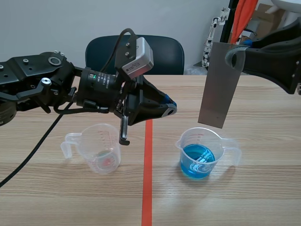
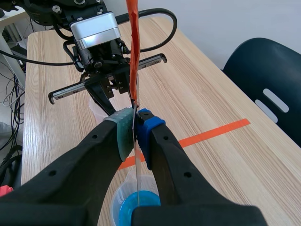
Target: Do the redox reaction experiment. move the plate over the left beaker
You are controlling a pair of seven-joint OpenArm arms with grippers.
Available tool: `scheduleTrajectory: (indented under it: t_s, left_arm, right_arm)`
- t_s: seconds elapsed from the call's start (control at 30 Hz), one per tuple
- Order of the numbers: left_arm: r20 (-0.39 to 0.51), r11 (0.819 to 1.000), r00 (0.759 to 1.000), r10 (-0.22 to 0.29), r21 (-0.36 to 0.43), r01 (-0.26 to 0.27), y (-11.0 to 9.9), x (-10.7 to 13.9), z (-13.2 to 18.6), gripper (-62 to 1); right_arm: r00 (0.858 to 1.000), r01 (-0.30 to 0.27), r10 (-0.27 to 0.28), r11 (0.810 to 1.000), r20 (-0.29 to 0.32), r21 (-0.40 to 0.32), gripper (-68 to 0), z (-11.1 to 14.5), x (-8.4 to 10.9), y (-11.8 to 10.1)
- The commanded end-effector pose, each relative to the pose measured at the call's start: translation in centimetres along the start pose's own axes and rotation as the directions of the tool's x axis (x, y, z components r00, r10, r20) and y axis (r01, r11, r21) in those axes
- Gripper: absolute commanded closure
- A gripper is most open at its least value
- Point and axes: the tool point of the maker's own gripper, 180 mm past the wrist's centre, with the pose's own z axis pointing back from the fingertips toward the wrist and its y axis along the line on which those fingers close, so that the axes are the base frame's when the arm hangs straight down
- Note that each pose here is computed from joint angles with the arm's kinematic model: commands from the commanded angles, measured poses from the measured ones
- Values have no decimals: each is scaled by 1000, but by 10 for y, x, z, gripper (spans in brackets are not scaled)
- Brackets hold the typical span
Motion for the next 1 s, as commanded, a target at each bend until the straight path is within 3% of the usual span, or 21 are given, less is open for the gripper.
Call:
scheduleTrajectory:
  t_s: [0.0,0.23,0.5,0.8,0.9,0.97]
  left_arm:
    - [33,1000,999,-5,3,5,1,10,2,-27]
    - [51,999,999,18,36,-20,4,0,27,-27]
    - [31,980,998,57,189,-62,18,-27,121,-27]
    - [0,923,990,143,360,-134,0,-53,232,-27]
    - [14,888,980,199,420,-186,-11,-69,259,-27]
    - [34,854,971,237,468,-225,-18,-82,277,-27]
  right_arm:
    - [999,-22,22,1000,34,-8,-6,1,14,-5]
    - [999,-22,22,1000,34,-8,-6,1,14,-5]
    - [999,-22,22,1000,34,-8,-6,1,14,-5]
    - [999,-22,23,1000,37,-8,-6,1,15,-5]
    - [999,-22,23,1000,37,-8,-6,1,15,-5]
    - [999,-22,22,1000,38,-8,-6,1,15,-5]
